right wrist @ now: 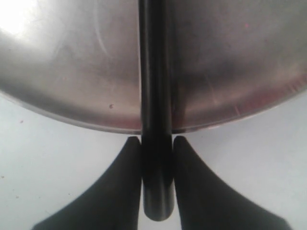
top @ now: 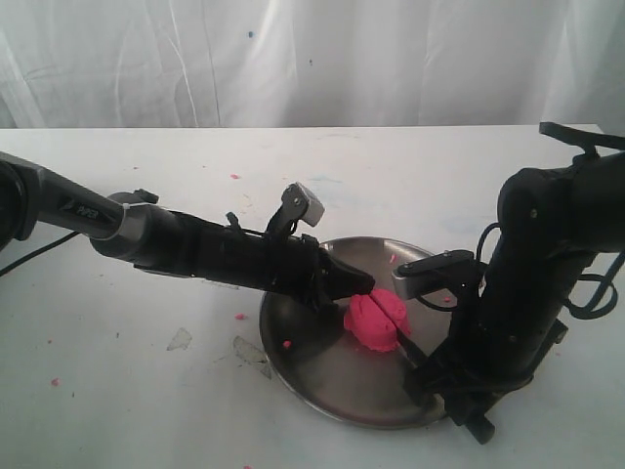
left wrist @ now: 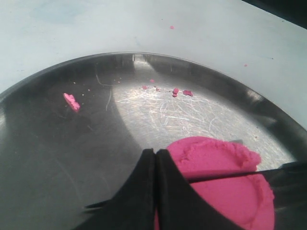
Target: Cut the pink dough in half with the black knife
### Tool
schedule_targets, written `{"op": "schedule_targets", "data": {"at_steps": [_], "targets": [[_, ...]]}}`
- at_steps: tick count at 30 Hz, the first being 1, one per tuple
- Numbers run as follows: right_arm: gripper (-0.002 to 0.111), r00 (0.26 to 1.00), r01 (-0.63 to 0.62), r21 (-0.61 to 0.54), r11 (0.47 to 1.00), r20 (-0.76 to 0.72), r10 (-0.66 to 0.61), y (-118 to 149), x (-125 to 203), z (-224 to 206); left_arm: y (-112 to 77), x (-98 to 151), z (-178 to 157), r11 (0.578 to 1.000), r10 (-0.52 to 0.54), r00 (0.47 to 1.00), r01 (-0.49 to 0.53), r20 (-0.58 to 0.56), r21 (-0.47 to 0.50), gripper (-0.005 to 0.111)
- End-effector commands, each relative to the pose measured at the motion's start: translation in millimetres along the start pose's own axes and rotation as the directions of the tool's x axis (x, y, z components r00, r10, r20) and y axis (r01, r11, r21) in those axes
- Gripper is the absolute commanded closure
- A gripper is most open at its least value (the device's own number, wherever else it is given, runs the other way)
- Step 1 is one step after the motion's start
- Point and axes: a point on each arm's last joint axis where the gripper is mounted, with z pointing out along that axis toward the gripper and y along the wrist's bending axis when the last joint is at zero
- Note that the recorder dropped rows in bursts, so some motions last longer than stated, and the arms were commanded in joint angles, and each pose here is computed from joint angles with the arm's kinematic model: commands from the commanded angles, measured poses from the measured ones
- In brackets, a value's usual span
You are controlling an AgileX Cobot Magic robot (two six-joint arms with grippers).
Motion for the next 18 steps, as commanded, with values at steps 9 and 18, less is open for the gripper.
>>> {"op": "schedule_targets", "data": {"at_steps": [9,18], "targets": [[0.108,0.999,-0.011,-0.005,1.0,-0.038,0.011,-1,2,13,8.4,41,10,0.998,-0.05,0.991,0.045,-0.127,-0.042,0.107],[0.108,0.999,-0.013,-0.006,1.0,-0.038,0.012,-1,2,13,11.1,51,12,0.997,-0.068,0.986,0.061,-0.149,-0.052,0.107]]}}
